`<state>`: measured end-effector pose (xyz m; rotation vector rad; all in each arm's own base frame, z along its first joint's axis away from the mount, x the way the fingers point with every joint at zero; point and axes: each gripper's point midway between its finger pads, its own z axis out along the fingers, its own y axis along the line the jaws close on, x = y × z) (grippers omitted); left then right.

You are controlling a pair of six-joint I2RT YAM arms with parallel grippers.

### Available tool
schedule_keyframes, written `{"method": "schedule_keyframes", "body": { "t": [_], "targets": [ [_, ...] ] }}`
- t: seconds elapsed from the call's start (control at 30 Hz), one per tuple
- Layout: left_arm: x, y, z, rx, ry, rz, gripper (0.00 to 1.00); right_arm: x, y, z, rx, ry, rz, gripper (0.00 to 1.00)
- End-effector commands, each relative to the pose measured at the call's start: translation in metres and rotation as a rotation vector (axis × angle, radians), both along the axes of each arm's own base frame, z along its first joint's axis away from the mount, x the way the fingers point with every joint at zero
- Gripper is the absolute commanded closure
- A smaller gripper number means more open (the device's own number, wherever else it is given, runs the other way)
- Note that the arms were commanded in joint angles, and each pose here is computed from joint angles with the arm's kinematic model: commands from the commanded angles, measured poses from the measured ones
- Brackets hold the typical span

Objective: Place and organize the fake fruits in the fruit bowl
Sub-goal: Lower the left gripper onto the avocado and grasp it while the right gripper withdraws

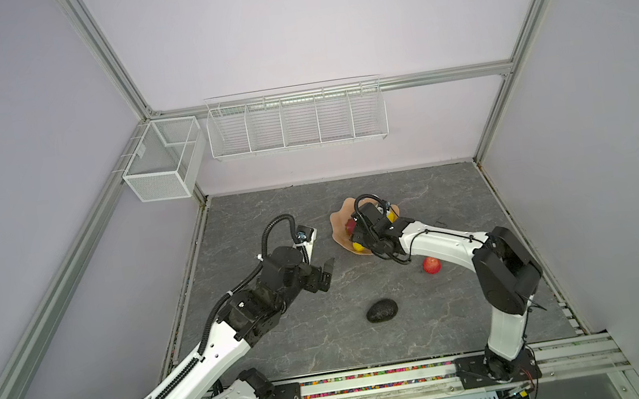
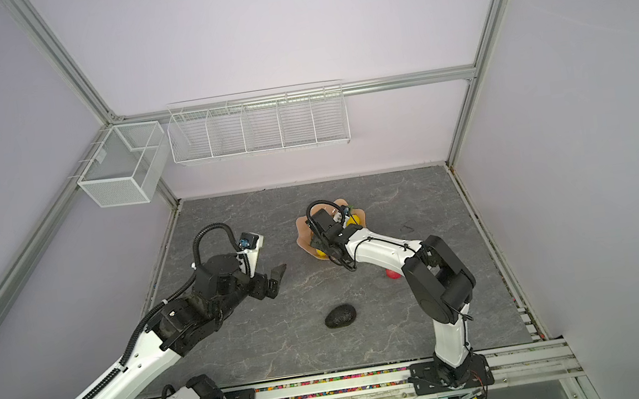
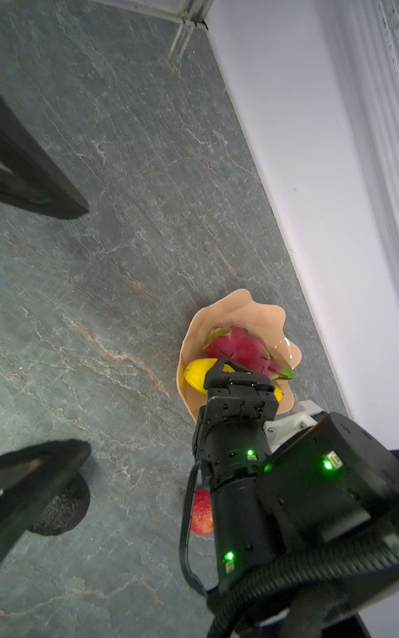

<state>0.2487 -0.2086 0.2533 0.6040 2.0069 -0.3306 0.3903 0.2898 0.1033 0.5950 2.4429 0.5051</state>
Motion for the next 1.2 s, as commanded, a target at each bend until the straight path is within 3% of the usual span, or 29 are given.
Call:
{"method": "schedule_keyframes", "body": {
  "t": [0.0,0.2,0.43,0.57,0.67,0.77,0.97,1.17],
  "targets": [
    [-0.009,-0.015,0.001,-0.053,0.002,-0.099,0.01,0.0,0.002,0.008,0.01,-0.023,0.007,0.27],
    [-0.02,-0.029,0.004,-0.112,-0.068,-0.215,0.03,-0.002,-0.016,0.06,-0.028,-0.147,0.021,0.27],
    [-0.038,-0.057,-0.034,-0.06,-0.033,-0.331,0.0,-0.027,-0.072,0.098,-0.113,-0.239,-0.015,0.22],
    [-0.058,-0.083,-0.057,-0.079,0.003,-0.475,0.0,-0.052,-0.105,0.103,-0.166,-0.246,0.015,0.21],
    [-0.072,-0.099,-0.088,0.017,0.055,-0.577,0.01,-0.077,-0.121,0.102,-0.197,-0.261,0.099,0.14],
    [-0.083,-0.112,-0.105,0.039,0.091,-0.665,0.02,-0.11,-0.126,0.084,-0.197,-0.228,0.226,0.01],
    [-0.102,-0.137,-0.131,0.062,0.126,-0.838,0.02,-0.168,-0.128,0.03,-0.136,-0.103,0.415,0.11],
    [-0.102,-0.157,-0.16,0.123,0.188,-0.887,0.03,-0.196,-0.136,0.014,-0.071,-0.073,0.434,0.11]
  ]
}}
